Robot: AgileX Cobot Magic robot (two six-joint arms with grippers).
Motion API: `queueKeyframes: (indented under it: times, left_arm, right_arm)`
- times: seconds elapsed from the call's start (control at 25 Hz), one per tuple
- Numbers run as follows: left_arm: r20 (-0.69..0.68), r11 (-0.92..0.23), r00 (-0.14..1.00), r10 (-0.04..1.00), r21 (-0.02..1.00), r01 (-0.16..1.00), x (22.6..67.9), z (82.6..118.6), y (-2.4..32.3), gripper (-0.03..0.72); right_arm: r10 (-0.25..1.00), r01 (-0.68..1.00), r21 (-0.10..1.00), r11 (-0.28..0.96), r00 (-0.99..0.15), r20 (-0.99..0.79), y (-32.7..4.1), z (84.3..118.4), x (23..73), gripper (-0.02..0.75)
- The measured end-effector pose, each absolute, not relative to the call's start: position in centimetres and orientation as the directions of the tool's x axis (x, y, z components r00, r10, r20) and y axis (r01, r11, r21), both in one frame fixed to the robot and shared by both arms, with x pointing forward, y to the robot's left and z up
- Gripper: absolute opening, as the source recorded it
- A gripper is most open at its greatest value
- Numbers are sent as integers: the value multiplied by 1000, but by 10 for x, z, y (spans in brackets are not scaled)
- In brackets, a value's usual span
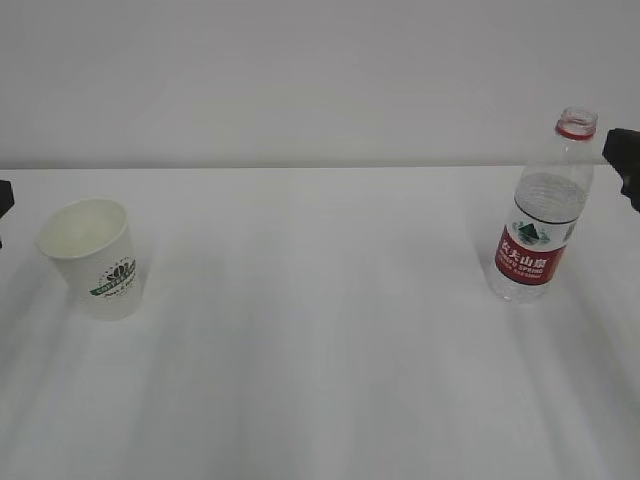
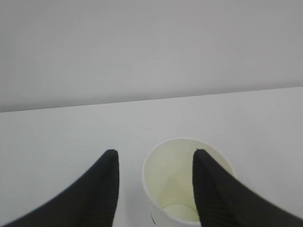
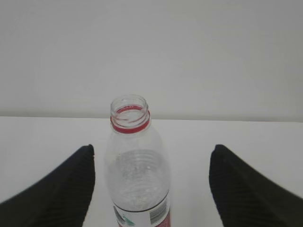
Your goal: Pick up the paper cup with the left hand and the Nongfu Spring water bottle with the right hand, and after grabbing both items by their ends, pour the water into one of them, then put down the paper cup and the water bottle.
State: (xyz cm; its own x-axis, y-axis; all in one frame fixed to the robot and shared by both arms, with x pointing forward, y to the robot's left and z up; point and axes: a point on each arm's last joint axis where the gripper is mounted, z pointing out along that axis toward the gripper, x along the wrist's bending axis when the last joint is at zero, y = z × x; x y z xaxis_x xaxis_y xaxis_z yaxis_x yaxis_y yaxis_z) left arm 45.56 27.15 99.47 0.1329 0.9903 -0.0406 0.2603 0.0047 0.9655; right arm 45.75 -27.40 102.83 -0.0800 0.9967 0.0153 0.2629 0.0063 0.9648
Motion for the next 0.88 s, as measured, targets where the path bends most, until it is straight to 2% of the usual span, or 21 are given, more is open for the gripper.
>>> queueKeyframes:
  times: [0.32, 0.88]
  left_arm:
    - [-35, -4, 141, 989, 963, 270, 465, 982, 270, 372]
    - [-60, 15, 186, 981, 972, 235, 462, 954, 266, 371]
  right_arm:
    - [996, 241, 969, -54, -49, 68, -278, 999, 439, 568]
    - [991, 271, 960, -68, -95, 97, -273, 955, 439, 568]
